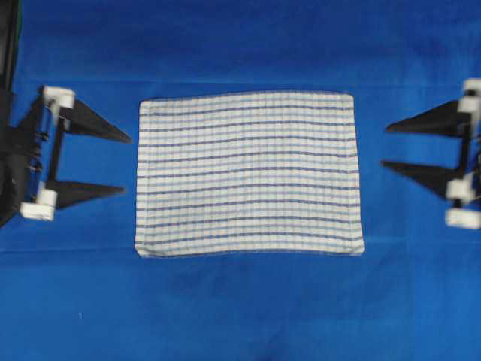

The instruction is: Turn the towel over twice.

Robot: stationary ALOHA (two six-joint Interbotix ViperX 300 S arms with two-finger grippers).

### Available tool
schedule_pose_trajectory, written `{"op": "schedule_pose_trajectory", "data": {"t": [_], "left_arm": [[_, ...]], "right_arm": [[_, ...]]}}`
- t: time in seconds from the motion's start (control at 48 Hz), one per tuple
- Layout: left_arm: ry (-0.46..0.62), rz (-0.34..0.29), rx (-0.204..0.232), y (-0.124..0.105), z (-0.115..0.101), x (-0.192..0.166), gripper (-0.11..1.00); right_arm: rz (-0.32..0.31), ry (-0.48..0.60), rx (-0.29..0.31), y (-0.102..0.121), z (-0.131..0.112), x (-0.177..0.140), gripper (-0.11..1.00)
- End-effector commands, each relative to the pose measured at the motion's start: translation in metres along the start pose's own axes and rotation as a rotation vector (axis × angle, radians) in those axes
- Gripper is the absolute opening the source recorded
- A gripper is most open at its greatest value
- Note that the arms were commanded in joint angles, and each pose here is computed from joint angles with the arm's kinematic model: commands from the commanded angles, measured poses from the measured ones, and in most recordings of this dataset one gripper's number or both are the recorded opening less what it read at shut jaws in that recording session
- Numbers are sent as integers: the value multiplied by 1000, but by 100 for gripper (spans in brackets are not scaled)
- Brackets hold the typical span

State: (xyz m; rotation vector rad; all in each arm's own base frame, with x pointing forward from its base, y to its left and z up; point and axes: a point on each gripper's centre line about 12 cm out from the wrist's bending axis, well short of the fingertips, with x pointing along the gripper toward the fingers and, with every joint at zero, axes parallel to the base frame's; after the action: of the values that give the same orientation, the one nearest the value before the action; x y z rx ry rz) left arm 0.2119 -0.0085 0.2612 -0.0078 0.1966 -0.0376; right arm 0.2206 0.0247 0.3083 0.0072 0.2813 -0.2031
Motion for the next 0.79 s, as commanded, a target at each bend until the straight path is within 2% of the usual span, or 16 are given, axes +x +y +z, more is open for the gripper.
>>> {"op": "schedule_pose_trajectory", "data": {"t": [0.0, 0.229, 0.458, 0.667, 0.771], "left_arm": [[-42, 24, 9, 5, 8, -9, 85], [-52, 77, 8, 15, 8, -18, 85], [-51, 80, 12, 16, 8, -19, 85], [-50, 98, 25, 18, 10, -34, 84], [-44, 116, 20, 20, 5, -45, 84]], "right_arm": [[-7, -53, 0, -8, 7, -10, 62], [-52, -48, 0, -19, 2, -9, 62], [-62, -43, 1, -20, 1, -8, 62], [-111, -82, 22, -35, 6, -23, 62], [-131, -90, 17, -44, -2, -32, 62]]}}
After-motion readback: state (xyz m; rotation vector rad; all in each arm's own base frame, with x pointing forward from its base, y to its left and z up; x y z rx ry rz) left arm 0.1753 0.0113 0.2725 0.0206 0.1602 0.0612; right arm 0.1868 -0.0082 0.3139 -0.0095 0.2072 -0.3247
